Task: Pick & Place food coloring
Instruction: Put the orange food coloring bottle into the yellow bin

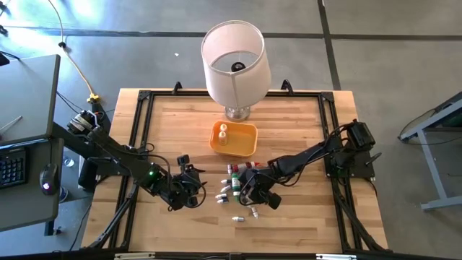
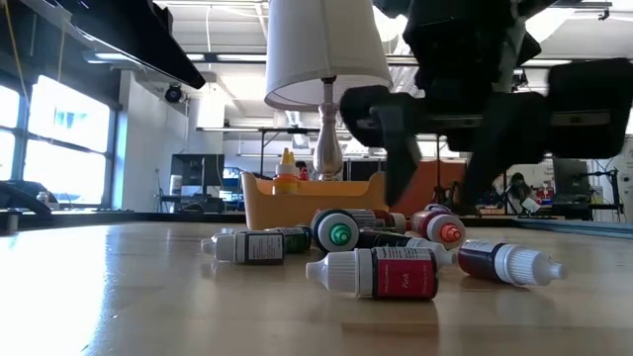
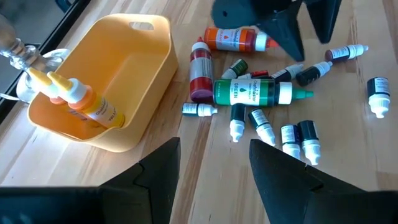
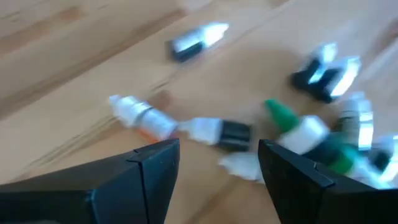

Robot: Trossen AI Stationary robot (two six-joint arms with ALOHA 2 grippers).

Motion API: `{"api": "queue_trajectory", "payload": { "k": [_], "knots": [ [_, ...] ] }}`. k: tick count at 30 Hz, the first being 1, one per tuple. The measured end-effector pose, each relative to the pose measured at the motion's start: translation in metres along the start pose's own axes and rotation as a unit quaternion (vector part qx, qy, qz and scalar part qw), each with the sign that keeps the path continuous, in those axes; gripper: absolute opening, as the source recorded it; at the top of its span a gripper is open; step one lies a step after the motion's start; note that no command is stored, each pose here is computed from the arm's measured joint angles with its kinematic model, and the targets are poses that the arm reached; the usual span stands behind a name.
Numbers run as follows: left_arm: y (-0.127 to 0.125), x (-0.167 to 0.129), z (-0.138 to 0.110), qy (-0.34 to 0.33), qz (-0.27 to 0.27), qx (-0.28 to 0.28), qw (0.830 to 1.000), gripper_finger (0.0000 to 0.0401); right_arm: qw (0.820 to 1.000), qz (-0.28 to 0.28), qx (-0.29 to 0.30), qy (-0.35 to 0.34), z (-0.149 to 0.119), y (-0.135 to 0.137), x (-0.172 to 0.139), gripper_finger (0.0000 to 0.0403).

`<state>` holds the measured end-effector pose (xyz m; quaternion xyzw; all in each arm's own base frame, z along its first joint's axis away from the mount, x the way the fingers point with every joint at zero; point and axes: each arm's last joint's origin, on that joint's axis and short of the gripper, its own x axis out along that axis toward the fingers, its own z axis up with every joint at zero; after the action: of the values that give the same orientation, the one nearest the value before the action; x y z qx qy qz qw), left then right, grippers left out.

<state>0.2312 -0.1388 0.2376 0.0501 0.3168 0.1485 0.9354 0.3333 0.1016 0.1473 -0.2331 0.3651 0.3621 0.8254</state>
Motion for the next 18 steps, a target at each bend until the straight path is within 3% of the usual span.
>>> {"api": "queue_trajectory", "payload": {
  "k": [4, 10, 18],
  "knots": [
    [0.000, 0.000, 0.000, 0.004, -0.007, 0.000, 1.000, 0.0188, 0.998, 0.016, -0.008, 0.052, -0.004, 0.013, 0.002, 0.0212],
    [0.000, 0.000, 0.000, 0.003, -0.006, 0.001, 1.000, 0.0188, 0.980, -0.028, -0.135, 0.142, -0.009, 0.019, 0.002, 0.0198],
    [0.000, 0.000, 0.000, 0.002, -0.005, 0.000, 1.000, 0.0188, 0.979, -0.022, -0.131, 0.157, -0.020, 0.006, -0.003, 0.0181]
  ]
}}
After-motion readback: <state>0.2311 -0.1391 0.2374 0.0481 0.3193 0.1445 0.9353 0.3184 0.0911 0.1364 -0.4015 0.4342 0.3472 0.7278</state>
